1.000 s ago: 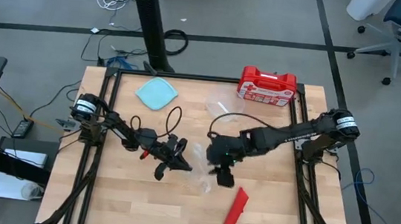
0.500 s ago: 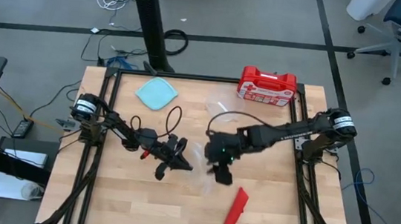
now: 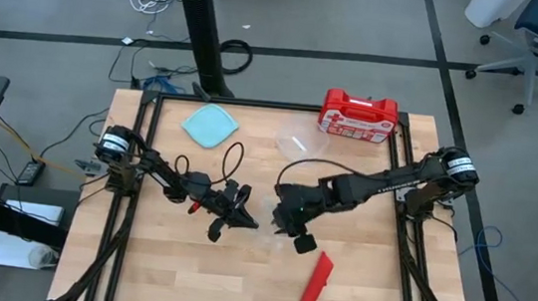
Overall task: Roll bandage
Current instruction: Open the transparent zip bag
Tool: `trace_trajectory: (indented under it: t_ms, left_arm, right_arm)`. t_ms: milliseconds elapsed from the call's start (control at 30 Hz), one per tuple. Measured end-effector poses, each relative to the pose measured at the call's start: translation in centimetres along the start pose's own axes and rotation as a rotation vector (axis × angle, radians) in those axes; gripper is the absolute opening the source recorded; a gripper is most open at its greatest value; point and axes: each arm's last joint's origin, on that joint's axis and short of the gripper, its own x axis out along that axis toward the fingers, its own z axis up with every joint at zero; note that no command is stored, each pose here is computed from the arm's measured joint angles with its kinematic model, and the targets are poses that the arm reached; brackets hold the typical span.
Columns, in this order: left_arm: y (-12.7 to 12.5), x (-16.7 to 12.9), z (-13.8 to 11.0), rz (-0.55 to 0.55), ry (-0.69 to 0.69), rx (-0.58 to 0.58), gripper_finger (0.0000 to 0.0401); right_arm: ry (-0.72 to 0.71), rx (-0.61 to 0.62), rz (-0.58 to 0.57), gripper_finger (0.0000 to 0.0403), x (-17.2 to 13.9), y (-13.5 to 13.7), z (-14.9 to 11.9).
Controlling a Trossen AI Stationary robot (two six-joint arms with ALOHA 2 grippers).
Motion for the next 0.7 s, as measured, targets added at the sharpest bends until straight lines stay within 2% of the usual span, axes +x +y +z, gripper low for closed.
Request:
trace_trajectory:
  t_ms: [67,233,400,533,700]
  left_arm:
    - [0.0,0.0,0.0,0.000,0.001,-0.009,0.0000]
    - [-0.1,0.0,0.0,-0.019,0.009,-0.018,0.0000]
    - [-0.1,0.0,-0.1,-0.041,0.020,-0.025,0.0000]
    - [-0.2,0.0,-0.1,-0.073,0.031,-0.049,0.0000]
    - [-0.3,0.0,0.1,-0.089,0.024,-0.054,0.0000]
  right_arm:
    - [0.020,-0.050,-0.074,0.0134,0.1,0.3,0.0]
    - [0.020,-0.128,-0.086,0.0182,0.1,0.7,0.1]
    - [0.024,-0.329,-0.065,0.0237,0.3,2.2,0.3]
    - [0.037,-0.473,-0.088,0.0265,0.3,3.1,0.4]
    - [0.050,-0.477,-0.115,0.0285,0.3,3.1,0.3]
